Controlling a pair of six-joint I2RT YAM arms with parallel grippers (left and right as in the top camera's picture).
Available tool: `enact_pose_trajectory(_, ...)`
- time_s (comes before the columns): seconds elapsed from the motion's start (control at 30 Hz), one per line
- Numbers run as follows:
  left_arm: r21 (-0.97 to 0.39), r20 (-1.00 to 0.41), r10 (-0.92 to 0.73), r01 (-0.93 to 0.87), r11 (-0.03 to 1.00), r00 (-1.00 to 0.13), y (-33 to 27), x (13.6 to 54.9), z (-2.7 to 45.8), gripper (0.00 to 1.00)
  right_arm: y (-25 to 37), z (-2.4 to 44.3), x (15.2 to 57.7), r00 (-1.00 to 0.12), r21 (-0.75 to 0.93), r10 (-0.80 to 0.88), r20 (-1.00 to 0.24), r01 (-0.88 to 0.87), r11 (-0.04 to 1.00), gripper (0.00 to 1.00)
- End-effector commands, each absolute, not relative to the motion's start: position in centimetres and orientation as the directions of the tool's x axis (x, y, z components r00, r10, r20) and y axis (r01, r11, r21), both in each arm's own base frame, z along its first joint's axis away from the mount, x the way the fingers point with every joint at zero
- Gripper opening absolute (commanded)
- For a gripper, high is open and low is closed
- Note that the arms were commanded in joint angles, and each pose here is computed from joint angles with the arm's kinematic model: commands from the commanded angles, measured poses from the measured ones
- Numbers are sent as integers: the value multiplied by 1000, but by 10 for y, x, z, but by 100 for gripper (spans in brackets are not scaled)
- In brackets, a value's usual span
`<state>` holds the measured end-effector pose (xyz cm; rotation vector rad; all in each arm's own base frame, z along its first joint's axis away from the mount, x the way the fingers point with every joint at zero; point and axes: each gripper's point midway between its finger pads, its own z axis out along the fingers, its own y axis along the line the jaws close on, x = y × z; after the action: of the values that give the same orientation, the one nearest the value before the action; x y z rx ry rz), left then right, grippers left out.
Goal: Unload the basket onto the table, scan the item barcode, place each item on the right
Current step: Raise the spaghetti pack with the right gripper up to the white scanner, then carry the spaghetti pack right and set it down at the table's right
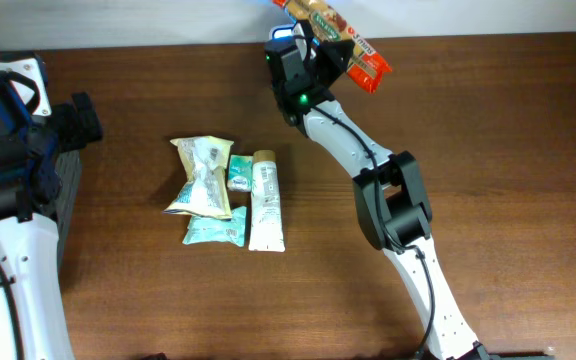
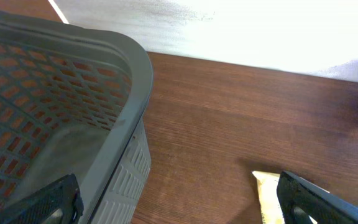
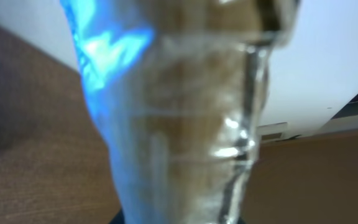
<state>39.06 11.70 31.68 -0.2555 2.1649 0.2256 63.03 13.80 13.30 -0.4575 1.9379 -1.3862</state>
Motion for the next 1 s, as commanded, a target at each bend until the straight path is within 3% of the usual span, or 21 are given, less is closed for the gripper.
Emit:
enact_pose_trajectory(0.0,53,-836,-103,-268,962,-538,116,389,326,99,126,153,627,-722,-922,-587,-365,195,334,4)
enact_pose_trajectory(0.73,53,-836,-103,-267,962,-539,116,389,326,99,132,164,607,-774,-953,-562,-291,185,239,4)
enact_pose_trajectory(0.97,54,-836,-103,-267,962,-539,116,389,326,99,139,247,590,-726,-914,-560,-400,276,296,4)
